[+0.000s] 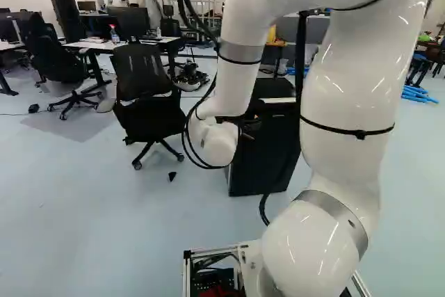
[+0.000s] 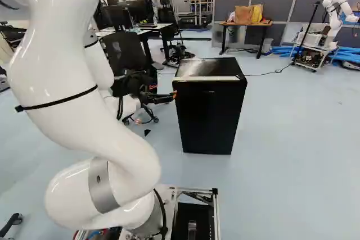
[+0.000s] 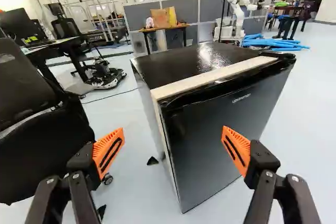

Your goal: Grab a drink from the fridge

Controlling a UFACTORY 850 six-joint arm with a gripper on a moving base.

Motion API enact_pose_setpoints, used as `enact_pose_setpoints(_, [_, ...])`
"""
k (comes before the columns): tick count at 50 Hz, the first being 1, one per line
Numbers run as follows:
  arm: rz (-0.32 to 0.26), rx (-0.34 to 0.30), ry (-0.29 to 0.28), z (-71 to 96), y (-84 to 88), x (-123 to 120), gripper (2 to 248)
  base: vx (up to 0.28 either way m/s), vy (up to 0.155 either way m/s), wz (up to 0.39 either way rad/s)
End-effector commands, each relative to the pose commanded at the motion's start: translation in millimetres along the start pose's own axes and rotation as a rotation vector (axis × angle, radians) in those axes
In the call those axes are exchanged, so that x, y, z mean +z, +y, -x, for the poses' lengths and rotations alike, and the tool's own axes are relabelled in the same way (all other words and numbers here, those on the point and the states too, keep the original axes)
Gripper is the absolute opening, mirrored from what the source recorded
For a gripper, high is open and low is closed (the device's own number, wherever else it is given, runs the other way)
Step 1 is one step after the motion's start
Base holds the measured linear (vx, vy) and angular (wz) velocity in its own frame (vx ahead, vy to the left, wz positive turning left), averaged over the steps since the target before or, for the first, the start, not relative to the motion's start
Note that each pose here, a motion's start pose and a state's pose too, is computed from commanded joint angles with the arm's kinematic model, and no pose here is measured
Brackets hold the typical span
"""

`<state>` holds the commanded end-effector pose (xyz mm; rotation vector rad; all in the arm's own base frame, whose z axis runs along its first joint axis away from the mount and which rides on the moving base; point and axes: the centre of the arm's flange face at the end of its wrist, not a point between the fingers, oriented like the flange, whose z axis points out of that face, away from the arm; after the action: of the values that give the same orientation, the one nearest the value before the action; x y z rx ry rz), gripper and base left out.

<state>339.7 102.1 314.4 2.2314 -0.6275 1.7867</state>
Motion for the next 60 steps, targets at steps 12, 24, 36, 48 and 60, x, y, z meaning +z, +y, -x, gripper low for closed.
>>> enact_pose_setpoints(12, [0.064, -0.004, 0.003, 12.6, -7.3, 9, 247, 0.000, 0.000, 0.000])
enact_pose_setpoints(24, [0.124, -0.010, 0.012, 25.7, -15.3, 17, 247, 0.000, 0.000, 0.000])
enact_pose_setpoints(36, [0.173, -0.020, 0.041, 37.8, -23.9, 26, 247, 0.000, 0.000, 0.000])
enact_pose_setpoints(48, [0.214, -0.020, 0.082, 43.8, -33.5, 31, 247, 0.000, 0.000, 0.000])
enact_pose_setpoints(60, [0.247, 0.001, 0.119, 42.1, -44.8, 37, 247, 0.000, 0.000, 0.000])
